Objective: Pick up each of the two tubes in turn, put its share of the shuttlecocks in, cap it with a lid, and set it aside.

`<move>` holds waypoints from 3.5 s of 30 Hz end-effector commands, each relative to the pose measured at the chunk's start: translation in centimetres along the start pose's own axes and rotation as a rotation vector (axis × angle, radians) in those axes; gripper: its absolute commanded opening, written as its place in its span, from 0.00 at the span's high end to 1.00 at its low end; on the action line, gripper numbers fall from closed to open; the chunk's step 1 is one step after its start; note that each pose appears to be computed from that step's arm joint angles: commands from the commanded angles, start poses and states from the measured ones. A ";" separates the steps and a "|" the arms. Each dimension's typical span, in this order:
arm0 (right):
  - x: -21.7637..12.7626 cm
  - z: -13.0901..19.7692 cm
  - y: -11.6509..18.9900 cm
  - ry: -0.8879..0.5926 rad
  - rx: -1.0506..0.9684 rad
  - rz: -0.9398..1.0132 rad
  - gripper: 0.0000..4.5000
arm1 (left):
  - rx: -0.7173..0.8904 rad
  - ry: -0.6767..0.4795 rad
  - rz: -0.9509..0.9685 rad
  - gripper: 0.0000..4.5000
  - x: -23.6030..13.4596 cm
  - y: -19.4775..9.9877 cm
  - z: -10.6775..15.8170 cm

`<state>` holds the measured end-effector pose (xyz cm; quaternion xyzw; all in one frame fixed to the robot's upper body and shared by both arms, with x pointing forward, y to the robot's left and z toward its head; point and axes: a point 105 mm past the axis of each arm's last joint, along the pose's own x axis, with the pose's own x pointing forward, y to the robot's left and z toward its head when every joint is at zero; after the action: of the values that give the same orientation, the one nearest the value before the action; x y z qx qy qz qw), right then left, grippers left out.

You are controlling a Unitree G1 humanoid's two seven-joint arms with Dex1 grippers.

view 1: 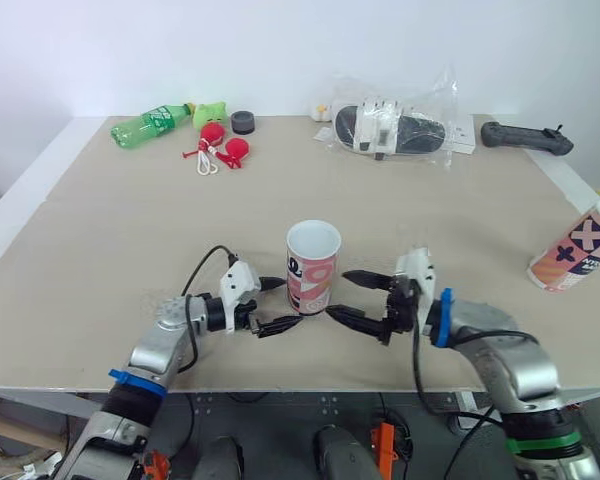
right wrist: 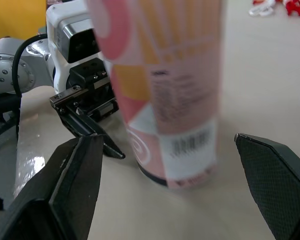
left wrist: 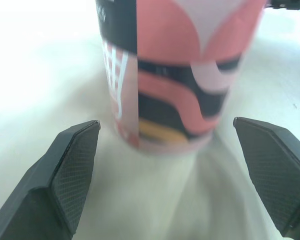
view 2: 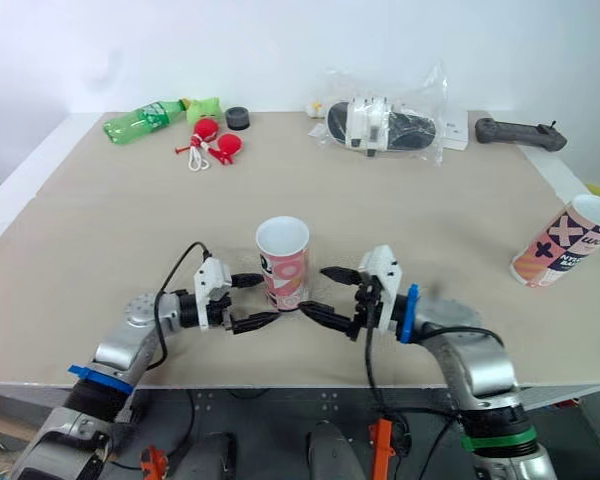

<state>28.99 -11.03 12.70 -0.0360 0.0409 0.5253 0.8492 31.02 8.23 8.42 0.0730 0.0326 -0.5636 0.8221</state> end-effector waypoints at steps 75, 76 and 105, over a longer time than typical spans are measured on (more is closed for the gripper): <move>-16.8 -1.4 -14.2 -0.126 -0.032 -1.485 0.33 | 0.060 -0.267 -0.088 0.00 4.5 -0.4 9.7; -16.9 -1.6 -14.4 -0.130 -0.012 -1.491 0.33 | 0.061 -0.266 -0.089 0.00 4.5 -0.5 9.7; -14.8 0.5 -4.6 -0.017 -0.048 -0.889 0.00 | 0.028 -0.123 0.153 0.00 -2.4 2.4 5.4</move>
<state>26.98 -27.58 13.14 -0.0667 0.0195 0.0485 0.9964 32.32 9.81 12.70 0.0450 -0.0048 -0.5136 0.8569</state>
